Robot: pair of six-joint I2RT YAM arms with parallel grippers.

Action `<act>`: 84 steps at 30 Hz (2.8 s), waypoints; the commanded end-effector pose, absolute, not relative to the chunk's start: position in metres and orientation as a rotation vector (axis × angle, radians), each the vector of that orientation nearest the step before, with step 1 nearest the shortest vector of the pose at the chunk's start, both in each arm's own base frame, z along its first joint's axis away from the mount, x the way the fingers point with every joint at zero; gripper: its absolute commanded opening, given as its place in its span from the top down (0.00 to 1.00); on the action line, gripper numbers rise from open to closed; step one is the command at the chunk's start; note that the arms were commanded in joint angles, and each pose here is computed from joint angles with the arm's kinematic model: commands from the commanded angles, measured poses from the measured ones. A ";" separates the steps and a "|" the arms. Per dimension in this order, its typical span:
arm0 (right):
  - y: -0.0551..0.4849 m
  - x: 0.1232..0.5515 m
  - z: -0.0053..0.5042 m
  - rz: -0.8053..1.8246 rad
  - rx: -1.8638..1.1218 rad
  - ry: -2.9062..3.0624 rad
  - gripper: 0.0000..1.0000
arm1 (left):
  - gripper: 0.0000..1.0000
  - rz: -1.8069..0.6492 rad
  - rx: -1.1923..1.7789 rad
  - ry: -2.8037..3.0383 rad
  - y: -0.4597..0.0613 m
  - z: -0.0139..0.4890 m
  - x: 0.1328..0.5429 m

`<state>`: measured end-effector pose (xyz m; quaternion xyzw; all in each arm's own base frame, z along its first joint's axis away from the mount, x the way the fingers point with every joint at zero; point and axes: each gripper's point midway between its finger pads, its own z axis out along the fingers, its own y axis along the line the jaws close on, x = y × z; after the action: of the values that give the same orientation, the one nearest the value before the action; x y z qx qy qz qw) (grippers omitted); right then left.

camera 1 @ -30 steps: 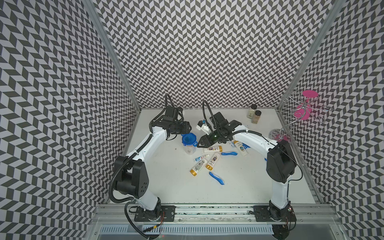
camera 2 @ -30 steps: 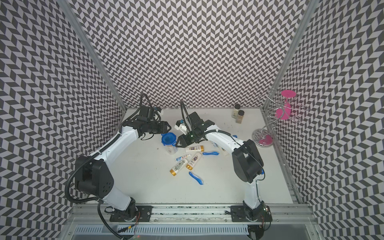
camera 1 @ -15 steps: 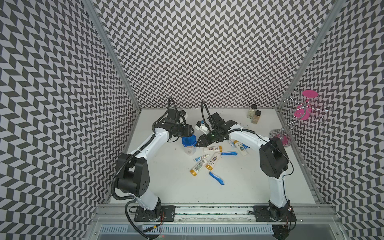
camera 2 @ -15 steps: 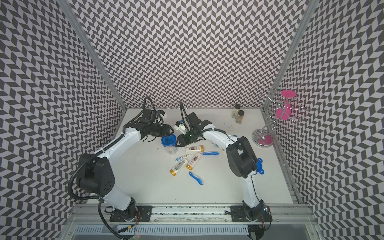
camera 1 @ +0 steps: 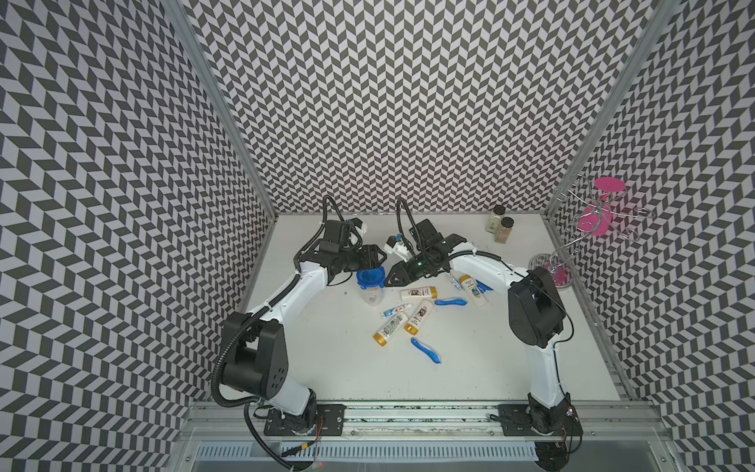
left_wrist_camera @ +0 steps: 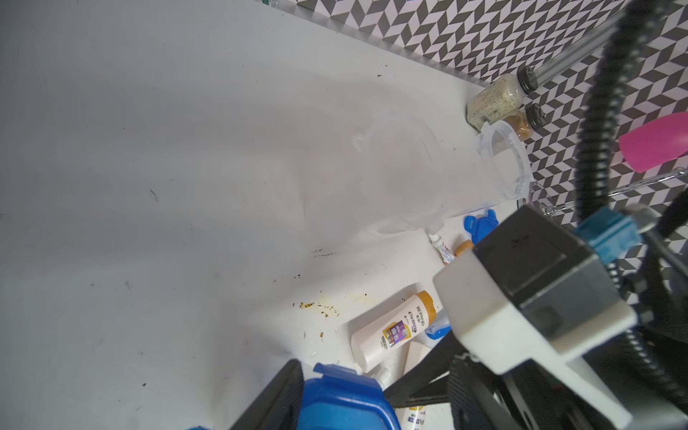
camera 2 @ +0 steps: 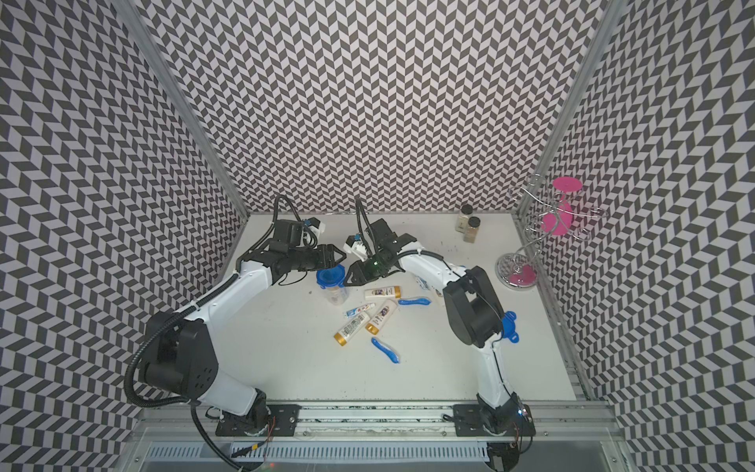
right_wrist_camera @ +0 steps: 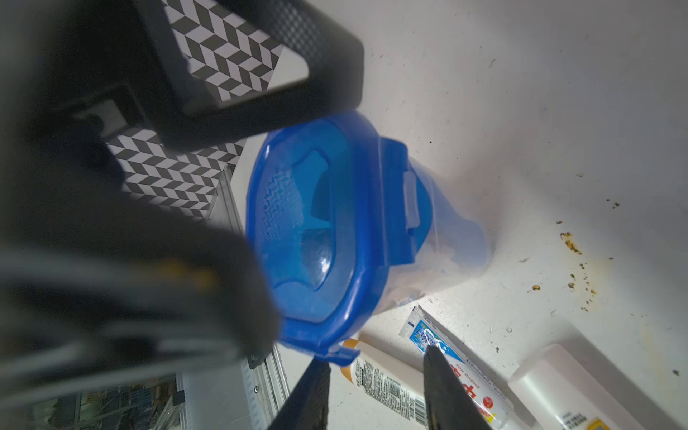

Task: Pack away toiletry kits
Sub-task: Close the fastener on the container.

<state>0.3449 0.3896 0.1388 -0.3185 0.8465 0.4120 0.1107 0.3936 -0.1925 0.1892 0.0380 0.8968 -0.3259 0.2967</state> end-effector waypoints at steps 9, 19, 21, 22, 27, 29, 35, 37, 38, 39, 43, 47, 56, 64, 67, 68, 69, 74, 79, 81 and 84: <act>0.392 0.368 0.127 1.156 -0.905 2.454 0.60 | 0.35 -0.821 -0.001 2.519 -0.182 0.159 0.368; 0.393 0.368 0.134 1.175 -0.902 2.435 0.61 | 0.36 -0.746 0.076 2.283 -0.168 0.228 0.393; 0.392 0.367 0.139 1.174 -0.903 2.430 0.61 | 0.36 -0.733 0.066 2.264 -0.162 0.233 0.398; 0.390 0.365 0.140 1.165 -0.906 2.429 0.61 | 0.36 -0.729 0.066 2.264 -0.160 0.233 0.401; 0.374 0.351 0.144 1.090 -0.929 2.449 0.60 | 0.36 -0.698 0.113 2.286 -0.160 0.226 0.412; 0.371 0.344 0.147 1.106 -0.929 2.445 0.60 | 0.37 -0.692 0.123 2.307 -0.161 0.219 0.414; 0.390 0.329 0.157 1.217 -0.973 2.402 0.60 | 0.36 -0.726 0.136 2.355 -0.166 0.199 0.414; 0.396 0.331 0.156 1.247 -0.974 2.399 0.60 | 0.36 -0.739 0.127 2.367 -0.167 0.194 0.412; 0.399 0.332 0.156 1.254 -0.976 2.400 0.60 | 0.36 -0.749 0.122 2.370 -0.167 0.191 0.411; 0.402 0.334 0.155 1.254 -0.980 2.404 0.60 | 0.36 -0.758 0.115 2.371 -0.167 0.190 0.410; 0.408 0.340 0.151 1.260 -0.983 2.404 0.60 | 0.36 -0.783 0.100 2.386 -0.168 0.183 0.405; 0.412 0.340 0.143 1.260 -0.993 2.413 0.60 | 0.36 -0.814 0.079 2.395 -0.170 0.178 0.399; 0.416 0.348 0.137 1.245 -0.993 2.409 0.60 | 0.38 -0.916 0.025 2.408 -0.175 0.166 0.385; 0.421 0.357 0.142 1.262 -0.969 2.385 0.61 | 0.39 -1.002 -0.030 2.400 -0.182 0.163 0.368; 0.421 0.361 0.141 1.264 -0.950 2.385 0.61 | 0.39 -1.056 -0.060 2.387 -0.185 0.163 0.363; 0.421 0.363 0.142 1.264 -0.943 2.381 0.61 | 0.39 -1.074 -0.072 2.386 -0.186 0.163 0.362; 0.421 0.364 0.142 1.267 -0.940 2.378 0.61 | 0.39 -1.086 -0.080 2.381 -0.187 0.164 0.361; 0.421 0.368 0.146 1.274 -0.928 2.368 0.61 | 0.37 -1.144 -0.128 2.369 -0.187 0.168 0.359; 0.419 0.368 0.144 1.271 -0.924 2.371 0.62 | 0.36 -1.084 -0.150 2.382 -0.179 0.166 0.364; 0.417 0.366 0.143 1.270 -0.926 2.374 0.62 | 0.36 -1.028 -0.134 2.370 -0.173 0.173 0.369; 0.415 0.363 0.140 1.262 -0.929 2.385 0.62 | 0.36 -0.967 -0.095 2.303 -0.161 0.200 0.380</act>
<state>0.3533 0.4121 0.1325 -0.3143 0.8370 0.4335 0.1132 0.3817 -0.1764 0.1949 -0.0289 0.8622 -0.3978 0.3124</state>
